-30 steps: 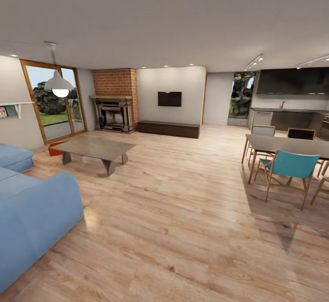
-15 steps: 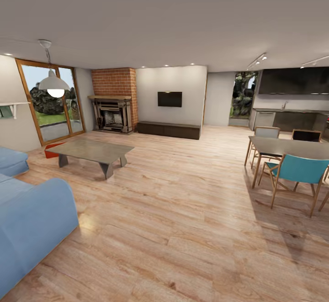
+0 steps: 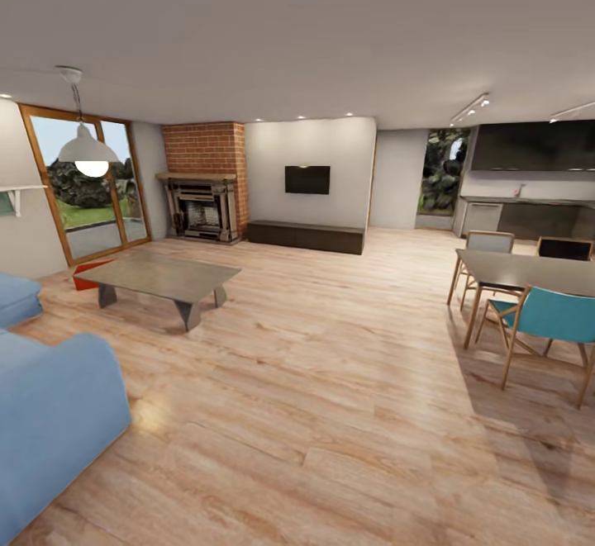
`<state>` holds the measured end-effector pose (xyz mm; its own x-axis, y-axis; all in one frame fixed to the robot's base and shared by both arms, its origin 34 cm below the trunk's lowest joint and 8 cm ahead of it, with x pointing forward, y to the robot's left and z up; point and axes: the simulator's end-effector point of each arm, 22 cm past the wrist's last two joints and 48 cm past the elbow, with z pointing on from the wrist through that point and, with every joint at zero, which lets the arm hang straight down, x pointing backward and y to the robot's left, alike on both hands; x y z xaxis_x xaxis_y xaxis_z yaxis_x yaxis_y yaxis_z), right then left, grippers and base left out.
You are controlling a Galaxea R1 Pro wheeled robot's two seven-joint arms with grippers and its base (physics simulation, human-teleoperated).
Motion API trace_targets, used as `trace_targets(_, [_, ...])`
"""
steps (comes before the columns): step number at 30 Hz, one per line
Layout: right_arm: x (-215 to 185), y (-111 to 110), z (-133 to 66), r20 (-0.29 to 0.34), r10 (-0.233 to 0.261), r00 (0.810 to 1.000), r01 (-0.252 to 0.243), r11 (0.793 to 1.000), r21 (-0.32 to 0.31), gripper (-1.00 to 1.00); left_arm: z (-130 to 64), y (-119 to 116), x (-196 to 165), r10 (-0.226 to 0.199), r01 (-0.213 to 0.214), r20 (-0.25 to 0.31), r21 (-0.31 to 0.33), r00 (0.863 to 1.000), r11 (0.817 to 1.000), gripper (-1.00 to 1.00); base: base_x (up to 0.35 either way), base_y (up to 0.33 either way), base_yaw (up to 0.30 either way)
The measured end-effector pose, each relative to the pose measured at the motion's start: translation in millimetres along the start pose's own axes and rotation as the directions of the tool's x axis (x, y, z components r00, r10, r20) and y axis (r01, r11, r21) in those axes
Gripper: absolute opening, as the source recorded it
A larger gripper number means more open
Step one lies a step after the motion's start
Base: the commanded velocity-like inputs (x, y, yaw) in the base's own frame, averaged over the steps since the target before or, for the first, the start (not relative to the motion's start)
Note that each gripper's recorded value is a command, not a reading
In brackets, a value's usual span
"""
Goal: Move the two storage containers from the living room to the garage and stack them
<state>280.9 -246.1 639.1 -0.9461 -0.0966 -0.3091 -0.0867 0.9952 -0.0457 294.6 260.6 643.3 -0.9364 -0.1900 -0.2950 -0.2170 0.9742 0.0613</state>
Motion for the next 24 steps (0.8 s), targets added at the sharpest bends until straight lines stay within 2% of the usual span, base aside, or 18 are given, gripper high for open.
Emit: trace_targets(24, [0.0,0.0,0.0,0.000,0.000,1.000,0.000,1.000,0.000,1.00,0.0,0.1,-0.2,-0.001,0.001,0.000,0.000,1.000,1.000,1.00,0.323,0.000,0.000])
